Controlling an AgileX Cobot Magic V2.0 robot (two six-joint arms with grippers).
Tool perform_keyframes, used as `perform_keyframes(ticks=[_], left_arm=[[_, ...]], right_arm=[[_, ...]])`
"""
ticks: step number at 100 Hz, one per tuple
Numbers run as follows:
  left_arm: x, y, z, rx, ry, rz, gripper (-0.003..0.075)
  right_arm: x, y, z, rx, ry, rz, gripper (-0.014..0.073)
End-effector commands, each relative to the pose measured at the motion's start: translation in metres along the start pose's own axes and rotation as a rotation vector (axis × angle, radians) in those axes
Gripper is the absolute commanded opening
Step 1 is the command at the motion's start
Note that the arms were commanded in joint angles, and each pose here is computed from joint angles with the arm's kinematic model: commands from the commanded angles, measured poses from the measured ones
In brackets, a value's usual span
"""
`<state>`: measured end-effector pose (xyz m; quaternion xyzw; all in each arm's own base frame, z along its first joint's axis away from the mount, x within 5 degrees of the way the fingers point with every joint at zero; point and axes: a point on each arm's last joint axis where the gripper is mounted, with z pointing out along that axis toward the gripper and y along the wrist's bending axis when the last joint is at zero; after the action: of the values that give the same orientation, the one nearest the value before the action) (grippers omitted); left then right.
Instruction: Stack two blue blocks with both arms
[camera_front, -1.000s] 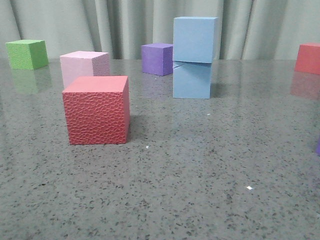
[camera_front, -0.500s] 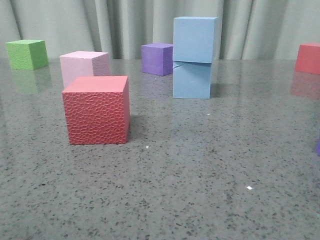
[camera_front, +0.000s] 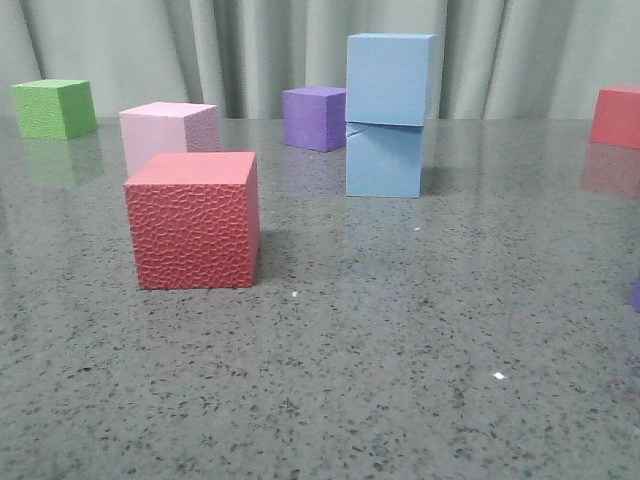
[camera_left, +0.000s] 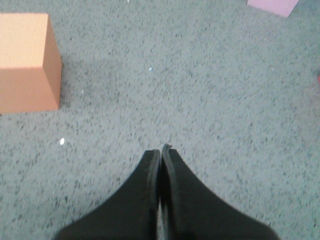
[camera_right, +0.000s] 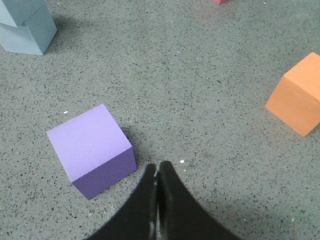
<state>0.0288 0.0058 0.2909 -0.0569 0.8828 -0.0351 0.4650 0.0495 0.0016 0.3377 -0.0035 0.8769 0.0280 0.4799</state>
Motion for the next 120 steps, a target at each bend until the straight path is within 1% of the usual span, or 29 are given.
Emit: perform_keyframes(ticks=[1, 18, 30, 37, 45, 62, 76, 90, 104, 120], left_arm=[[-0.018, -0.005, -0.004, 0.042, -0.155, -0.010, -0.0019], [-0.032, -0.009, 0.005, 0.088, -0.417, 0.040, -0.0019], [-0.030, -0.013, 0.018, 0.134, -0.539, 0.061, -0.0019], [-0.024, -0.014, 0.027, 0.151, -0.574, 0.072, -0.0019], [-0.014, -0.014, 0.038, 0.157, -0.572, 0.085, -0.0019], [0.012, -0.010, 0.058, 0.141, -0.518, 0.096, -0.0019], [0.032, -0.004, 0.061, 0.103, -0.547, 0.075, -0.0019], [0.048, 0.001, 0.065, 0.087, -0.574, 0.020, -0.0019], [0.060, 0.002, 0.071, 0.093, -0.572, 0.008, -0.0019], [0.064, 0.002, 0.075, 0.091, -0.571, 0.017, -0.0019]], right_arm=[[-0.011, 0.000, -0.004, -0.001, -0.088, -0.004, -0.0069], [-0.011, 0.000, -0.004, -0.001, -0.088, -0.004, -0.0069], [-0.011, 0.000, -0.004, -0.001, -0.088, -0.004, -0.0069], [-0.011, 0.000, -0.004, -0.001, -0.088, -0.004, -0.0069], [-0.011, 0.000, -0.004, -0.001, -0.088, -0.004, -0.0069], [-0.011, 0.000, -0.004, -0.001, -0.088, -0.004, -0.0069], [-0.011, 0.000, -0.004, -0.001, -0.088, -0.004, -0.0069], [-0.011, 0.000, -0.004, -0.001, -0.088, -0.004, -0.0069], [-0.011, 0.000, -0.004, -0.001, -0.088, -0.004, -0.0069], [-0.011, 0.000, -0.004, -0.001, -0.087, -0.004, -0.0069]])
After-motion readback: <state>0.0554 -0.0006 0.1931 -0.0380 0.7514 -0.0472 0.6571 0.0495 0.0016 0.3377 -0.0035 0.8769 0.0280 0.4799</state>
